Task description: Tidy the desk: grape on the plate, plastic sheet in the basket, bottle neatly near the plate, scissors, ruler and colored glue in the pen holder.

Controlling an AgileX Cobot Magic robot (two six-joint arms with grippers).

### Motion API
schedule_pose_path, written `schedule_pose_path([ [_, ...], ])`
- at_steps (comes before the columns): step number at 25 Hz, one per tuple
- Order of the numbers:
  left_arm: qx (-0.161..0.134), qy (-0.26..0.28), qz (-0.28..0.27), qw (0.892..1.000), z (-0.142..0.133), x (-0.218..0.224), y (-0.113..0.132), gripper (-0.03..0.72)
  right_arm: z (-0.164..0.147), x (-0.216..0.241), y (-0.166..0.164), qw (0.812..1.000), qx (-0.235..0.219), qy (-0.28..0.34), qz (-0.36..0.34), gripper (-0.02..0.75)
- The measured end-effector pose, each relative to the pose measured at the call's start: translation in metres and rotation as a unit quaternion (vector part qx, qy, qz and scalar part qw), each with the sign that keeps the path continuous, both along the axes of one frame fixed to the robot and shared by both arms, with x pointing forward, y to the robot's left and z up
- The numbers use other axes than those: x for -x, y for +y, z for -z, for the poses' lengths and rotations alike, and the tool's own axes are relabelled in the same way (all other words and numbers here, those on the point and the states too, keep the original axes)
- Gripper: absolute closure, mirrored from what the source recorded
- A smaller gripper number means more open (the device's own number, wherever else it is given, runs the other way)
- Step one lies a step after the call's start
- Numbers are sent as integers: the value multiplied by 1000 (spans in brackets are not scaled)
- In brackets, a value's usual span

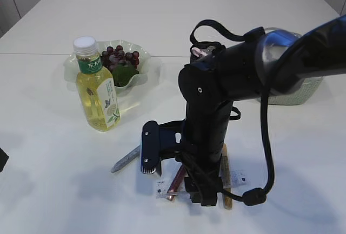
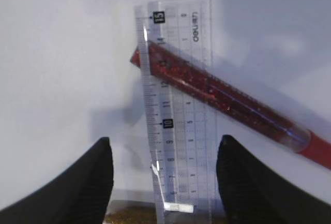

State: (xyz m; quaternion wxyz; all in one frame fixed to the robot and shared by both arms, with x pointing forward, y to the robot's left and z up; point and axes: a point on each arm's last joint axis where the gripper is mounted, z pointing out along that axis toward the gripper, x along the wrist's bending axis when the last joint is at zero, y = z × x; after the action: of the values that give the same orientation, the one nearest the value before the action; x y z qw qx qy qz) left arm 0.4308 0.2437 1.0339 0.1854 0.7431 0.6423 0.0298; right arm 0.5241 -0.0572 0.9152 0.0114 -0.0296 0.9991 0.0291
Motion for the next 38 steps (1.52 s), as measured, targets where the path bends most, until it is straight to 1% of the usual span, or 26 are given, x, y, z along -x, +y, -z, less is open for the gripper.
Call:
schedule_pose_path([
  [14, 0, -1, 0, 1000, 0, 0, 0, 256, 2, -2, 2, 1000, -7, -9, 0, 239],
  [26, 0, -2, 0, 1000, 0, 0, 0, 256, 17, -3, 2, 1000, 5, 5, 1, 242],
  [28, 0, -2, 0, 1000, 0, 0, 0, 256, 17, -3, 2, 1000, 5, 5, 1, 258],
  [30, 0, -3, -1, 1000, 0, -1, 0, 256, 17, -3, 2, 1000, 5, 5, 1, 291],
  [35, 1, -5, -1, 1000, 0, -1, 0, 256, 18, -3, 2, 1000, 5, 6, 1, 423],
  [38, 1, -6, -1, 1000, 0, -1, 0, 256, 18, -3, 2, 1000, 5, 6, 0, 437],
])
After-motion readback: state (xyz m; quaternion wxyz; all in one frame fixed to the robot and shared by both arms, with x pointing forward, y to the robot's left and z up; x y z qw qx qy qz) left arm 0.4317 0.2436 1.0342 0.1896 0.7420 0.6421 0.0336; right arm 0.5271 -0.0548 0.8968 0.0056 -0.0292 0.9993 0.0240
